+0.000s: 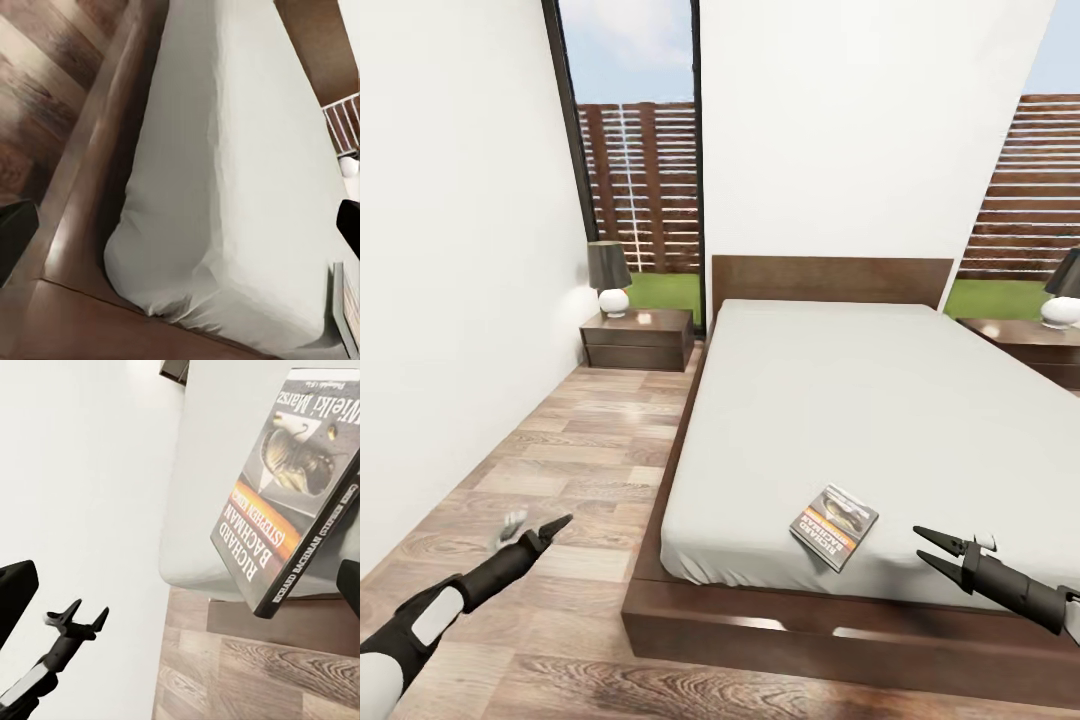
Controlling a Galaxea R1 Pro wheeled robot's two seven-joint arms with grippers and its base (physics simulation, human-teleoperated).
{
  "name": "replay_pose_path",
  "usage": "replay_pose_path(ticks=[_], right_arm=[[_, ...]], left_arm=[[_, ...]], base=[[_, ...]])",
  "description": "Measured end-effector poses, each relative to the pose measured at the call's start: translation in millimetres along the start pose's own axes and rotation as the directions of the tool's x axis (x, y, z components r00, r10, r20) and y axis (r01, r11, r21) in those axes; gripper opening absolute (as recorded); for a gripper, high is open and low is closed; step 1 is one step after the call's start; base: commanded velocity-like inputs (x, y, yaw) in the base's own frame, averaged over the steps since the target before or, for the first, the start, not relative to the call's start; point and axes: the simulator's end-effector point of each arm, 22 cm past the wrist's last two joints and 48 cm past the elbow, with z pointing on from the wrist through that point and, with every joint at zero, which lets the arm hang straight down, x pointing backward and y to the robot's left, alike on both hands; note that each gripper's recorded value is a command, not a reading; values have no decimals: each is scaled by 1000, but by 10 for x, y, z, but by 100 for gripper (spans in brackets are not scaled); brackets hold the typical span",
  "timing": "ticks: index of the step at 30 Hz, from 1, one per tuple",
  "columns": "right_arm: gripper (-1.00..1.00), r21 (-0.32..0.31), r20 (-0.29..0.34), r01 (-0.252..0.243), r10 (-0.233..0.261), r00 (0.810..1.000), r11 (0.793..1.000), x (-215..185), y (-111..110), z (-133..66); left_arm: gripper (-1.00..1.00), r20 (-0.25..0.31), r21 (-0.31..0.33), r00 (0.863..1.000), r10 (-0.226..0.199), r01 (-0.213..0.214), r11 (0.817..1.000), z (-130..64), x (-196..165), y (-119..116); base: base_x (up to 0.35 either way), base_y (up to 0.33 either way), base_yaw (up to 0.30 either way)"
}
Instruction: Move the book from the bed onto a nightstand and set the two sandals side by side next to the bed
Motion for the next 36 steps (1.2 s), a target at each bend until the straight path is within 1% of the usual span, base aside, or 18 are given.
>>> replay_pose_path(ticks=[2,4,7,8,9,10,11,13,15,16,17,21,29,32,33,36], right_arm=[[100,0,0,0,0,1000,1000,0,0,0],[100,0,0,0,0,1000,1000,0,0,-1],[100,1,-1,-1,1,1000,1000,3,-4,-1],[100,2,-1,-1,1,1000,1000,5,-6,-2],[100,2,-1,-2,2,1000,1000,5,-8,-3],[100,2,-1,-1,1,1000,1000,7,-9,-1],[100,1,-1,-1,1,1000,1000,11,-7,4],[100,0,-2,-3,3,1000,1000,25,-11,14],[100,6,-2,-9,9,1000,1000,44,-39,8],[100,13,-2,-18,18,1000,1000,67,-77,-6],[100,29,-1,-41,41,999,999,115,-157,-38],[100,59,4,-89,88,996,994,214,-310,-107],[100,65,3,-99,99,995,993,251,-343,-112],[100,46,-8,-110,111,994,993,347,-309,9],[100,34,-17,-118,119,993,992,417,-284,96],[100,17,-27,-130,130,991,991,510,-247,214]], left_arm=[[100,11,-32,1000,-7,7,999,-73,76,178],[100,17,-34,1000,-10,11,999,-128,110,247],[100,31,-29,1000,-4,5,1000,-243,160,352],[100,40,-41,999,4,-3,999,-297,202,430],[100,52,-57,998,23,-20,998,-352,237,512],[100,73,-75,996,56,-50,996,-411,252,592],[100,85,-83,993,76,-69,994,-434,250,619],[100,96,-91,991,98,-89,992,-457,252,645],[100,99,-94,989,106,-97,991,-465,253,655],[100,99,-95,989,108,-99,991,-467,257,659],[100,99,-95,989,110,-101,990,-465,264,658],[100,99,-95,989,111,-102,990,-454,282,653],[100,99,-96,989,112,-102,990,-452,285,655],[100,99,-97,989,112,-102,990,-452,286,656],[100,99,-96,989,112,-102,990,-451,285,654],[100,98,-94,989,111,-102,990,-446,292,648]], base=[[0,0,0],[0,0,0],[0,0,0],[0,0,0],[0,0,0],[0,0,0],[0,0,0],[0,0,0],[0,0,0],[0,0,0],[0,0,0],[0,0,0],[0,0,0],[0,0,0],[0,0,0],[0,0,0]])
